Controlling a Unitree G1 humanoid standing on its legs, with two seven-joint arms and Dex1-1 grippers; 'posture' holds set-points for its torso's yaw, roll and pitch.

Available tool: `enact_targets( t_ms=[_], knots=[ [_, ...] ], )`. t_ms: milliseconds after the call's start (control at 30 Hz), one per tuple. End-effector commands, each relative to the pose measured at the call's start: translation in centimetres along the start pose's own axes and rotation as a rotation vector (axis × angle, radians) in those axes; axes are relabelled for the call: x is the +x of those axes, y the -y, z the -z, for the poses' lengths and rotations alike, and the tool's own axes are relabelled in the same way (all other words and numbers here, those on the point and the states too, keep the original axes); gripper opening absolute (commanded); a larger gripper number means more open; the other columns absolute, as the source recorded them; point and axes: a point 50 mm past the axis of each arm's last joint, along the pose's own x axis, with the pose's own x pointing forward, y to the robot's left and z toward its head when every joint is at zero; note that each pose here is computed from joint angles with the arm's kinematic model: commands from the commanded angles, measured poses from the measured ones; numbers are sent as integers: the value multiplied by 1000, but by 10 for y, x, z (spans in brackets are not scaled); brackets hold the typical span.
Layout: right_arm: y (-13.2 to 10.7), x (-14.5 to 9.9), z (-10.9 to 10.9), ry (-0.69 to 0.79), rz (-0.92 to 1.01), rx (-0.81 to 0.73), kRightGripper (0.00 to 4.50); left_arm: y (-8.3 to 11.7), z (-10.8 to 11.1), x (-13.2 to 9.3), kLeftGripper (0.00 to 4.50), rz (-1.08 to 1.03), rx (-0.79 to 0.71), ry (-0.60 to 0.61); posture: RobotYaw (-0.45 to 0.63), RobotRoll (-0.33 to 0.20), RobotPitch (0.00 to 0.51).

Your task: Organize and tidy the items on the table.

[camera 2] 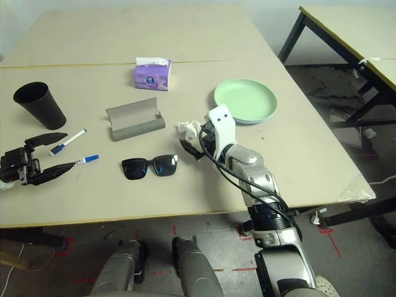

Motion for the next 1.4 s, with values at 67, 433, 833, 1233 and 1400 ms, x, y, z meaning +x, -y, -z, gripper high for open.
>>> enact_targets(
  t_ms=[67,433,833,1233,1400],
  knots=[
    [-2,10,1,0,-20,-18,4481,4,-1,-1,4500,1,1,-5,34,0,196],
    [-2,18,-4,30,-29,-27,2743,9,1,0,4500,-11,-8,2,37,0,190],
    [-1,13,-5,42,-25,-14,32,10,1,4,4500,-5,-13,17,24,0,187],
    [55,-32,-56,135,169,-30,32,10,5,6,4500,1,-28,14,3,0,188],
    [84,-41,-71,123,253,-88,32,10,6,9,4500,7,-32,17,1,0,190]
  ],
)
